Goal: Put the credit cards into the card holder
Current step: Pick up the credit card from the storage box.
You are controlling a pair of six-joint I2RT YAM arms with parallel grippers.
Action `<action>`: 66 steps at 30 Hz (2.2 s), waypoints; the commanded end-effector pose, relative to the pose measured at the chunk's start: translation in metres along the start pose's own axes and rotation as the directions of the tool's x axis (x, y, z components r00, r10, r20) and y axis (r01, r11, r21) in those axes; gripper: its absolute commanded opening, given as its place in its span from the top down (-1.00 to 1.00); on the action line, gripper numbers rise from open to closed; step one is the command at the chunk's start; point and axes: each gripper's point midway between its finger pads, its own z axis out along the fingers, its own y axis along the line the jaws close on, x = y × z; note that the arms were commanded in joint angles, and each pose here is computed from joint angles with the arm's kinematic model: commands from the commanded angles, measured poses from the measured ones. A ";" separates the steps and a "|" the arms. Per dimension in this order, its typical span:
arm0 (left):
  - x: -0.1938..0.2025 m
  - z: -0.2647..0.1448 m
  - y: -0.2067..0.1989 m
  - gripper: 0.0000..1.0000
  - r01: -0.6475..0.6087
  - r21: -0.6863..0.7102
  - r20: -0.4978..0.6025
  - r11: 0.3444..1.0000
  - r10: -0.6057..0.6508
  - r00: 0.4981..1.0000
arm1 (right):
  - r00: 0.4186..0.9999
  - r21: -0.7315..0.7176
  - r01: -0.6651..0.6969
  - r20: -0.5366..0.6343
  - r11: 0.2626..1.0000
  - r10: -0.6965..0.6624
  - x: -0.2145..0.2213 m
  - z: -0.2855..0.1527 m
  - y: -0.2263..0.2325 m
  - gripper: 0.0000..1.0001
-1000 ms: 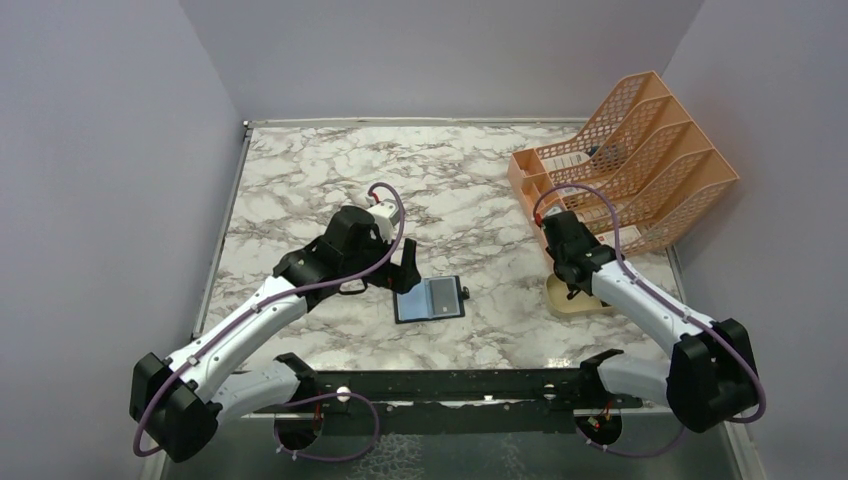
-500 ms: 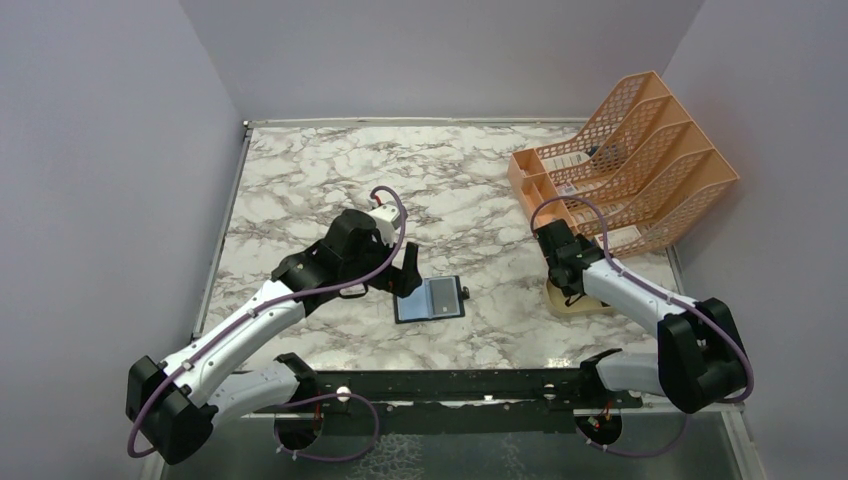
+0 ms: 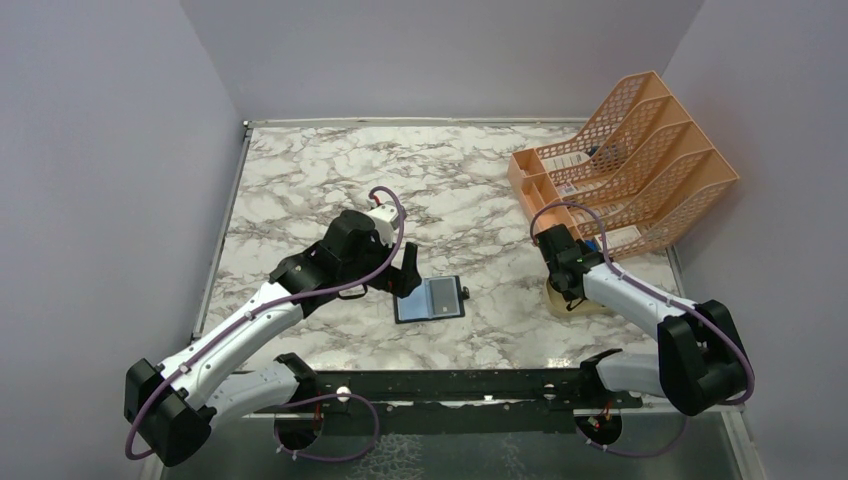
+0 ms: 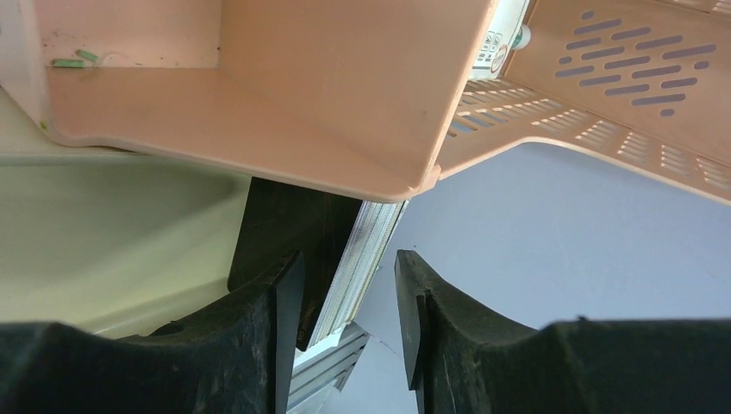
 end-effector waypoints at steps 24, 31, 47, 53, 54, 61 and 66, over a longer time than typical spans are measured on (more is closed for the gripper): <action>-0.001 -0.006 -0.002 -0.98 -0.029 -0.003 0.024 1.000 0.029 0.999 | 1.000 -0.027 -0.002 0.031 1.000 0.003 0.000 0.005 0.005 0.21; -0.001 -0.006 -0.005 -0.98 -0.041 0.001 0.024 0.999 0.041 0.999 | 1.000 -0.020 0.009 0.004 1.000 -0.009 0.005 0.008 0.004 0.28; 0.001 -0.007 -0.009 -0.98 -0.053 0.007 0.024 0.999 0.053 0.998 | 0.999 0.016 -0.034 0.014 0.999 0.033 0.002 -0.002 -0.016 0.67; 0.001 -0.006 -0.008 -0.98 -0.053 0.004 0.021 0.999 0.053 0.998 | 0.997 0.008 -0.056 0.046 0.998 0.055 -0.003 -0.005 -0.018 0.79; 0.001 -0.006 -0.008 -0.98 -0.053 0.004 0.020 0.999 0.053 0.998 | 0.997 0.005 -0.058 0.050 0.998 0.057 -0.004 -0.005 -0.018 0.82; 0.003 -0.005 -0.011 -0.98 -0.059 0.022 0.014 0.998 0.059 0.998 | 0.996 -0.122 -0.070 0.042 0.990 0.075 -0.010 -0.010 -0.002 0.98; 0.004 -0.005 -0.010 -0.98 -0.056 0.015 0.012 0.998 0.056 0.998 | 0.996 -0.225 -0.077 0.032 0.971 0.087 -0.015 -0.020 0.005 0.98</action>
